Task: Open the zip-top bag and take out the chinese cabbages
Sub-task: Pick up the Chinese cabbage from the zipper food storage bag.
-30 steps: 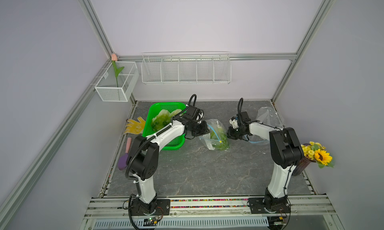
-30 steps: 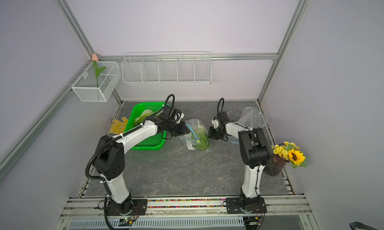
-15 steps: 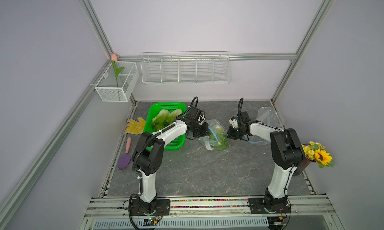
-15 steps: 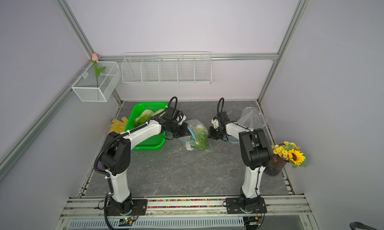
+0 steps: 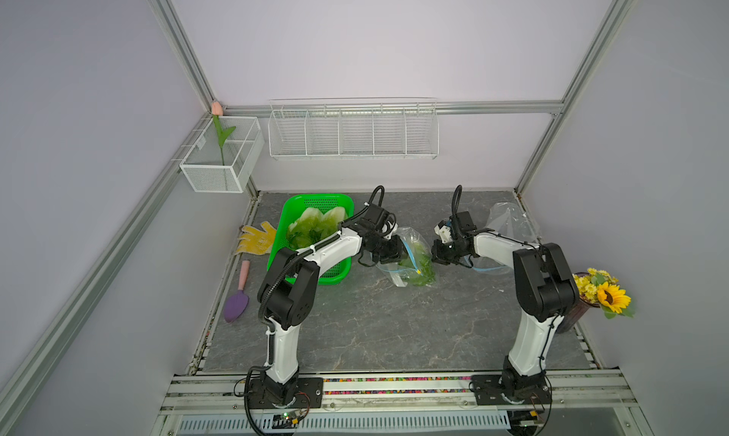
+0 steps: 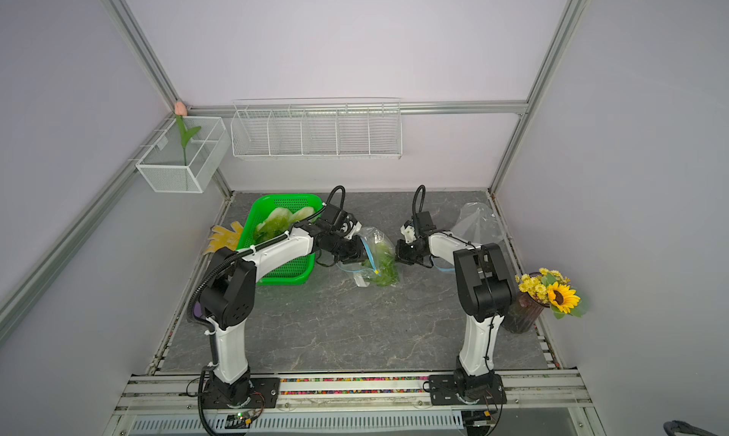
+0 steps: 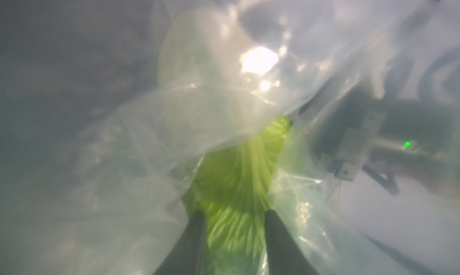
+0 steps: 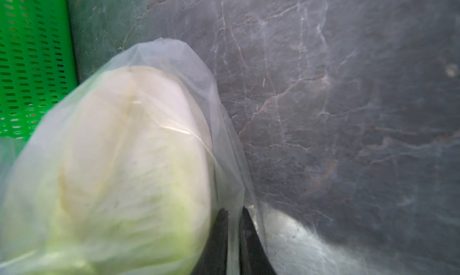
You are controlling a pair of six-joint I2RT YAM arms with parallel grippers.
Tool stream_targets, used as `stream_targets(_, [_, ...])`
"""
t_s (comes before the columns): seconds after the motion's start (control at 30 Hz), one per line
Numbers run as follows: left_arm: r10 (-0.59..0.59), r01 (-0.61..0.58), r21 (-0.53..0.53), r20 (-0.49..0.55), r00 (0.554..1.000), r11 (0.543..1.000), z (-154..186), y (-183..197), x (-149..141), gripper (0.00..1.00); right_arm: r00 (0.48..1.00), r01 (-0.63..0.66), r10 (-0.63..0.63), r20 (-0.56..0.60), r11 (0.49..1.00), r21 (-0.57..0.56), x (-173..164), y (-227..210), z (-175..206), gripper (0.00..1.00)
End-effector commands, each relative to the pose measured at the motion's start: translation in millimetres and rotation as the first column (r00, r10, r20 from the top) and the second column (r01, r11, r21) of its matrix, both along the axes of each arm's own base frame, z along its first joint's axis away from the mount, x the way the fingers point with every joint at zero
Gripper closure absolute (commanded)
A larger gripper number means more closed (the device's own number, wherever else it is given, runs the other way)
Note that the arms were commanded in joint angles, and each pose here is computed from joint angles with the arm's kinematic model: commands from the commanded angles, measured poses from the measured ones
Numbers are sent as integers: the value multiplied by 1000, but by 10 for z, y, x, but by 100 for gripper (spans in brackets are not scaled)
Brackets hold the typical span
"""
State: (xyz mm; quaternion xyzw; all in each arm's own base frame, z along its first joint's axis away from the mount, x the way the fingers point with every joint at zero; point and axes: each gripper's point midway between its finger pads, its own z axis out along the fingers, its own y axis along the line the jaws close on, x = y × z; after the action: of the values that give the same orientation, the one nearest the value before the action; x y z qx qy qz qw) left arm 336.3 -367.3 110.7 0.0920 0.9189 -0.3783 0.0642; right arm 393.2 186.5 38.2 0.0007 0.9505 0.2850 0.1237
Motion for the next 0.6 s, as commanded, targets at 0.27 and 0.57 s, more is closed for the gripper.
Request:
stream_targets(0.27, [-82,81,-25,-23,996,996,-40,-182,-129,51,1000,-18,18,-12,998,54,-65,96,17,87])
stream_targets(0.57, [-77,76,-24,-56,995,997,-178,-346,-112,48,999,-33,35,-26,994,107,-126,235,6,87])
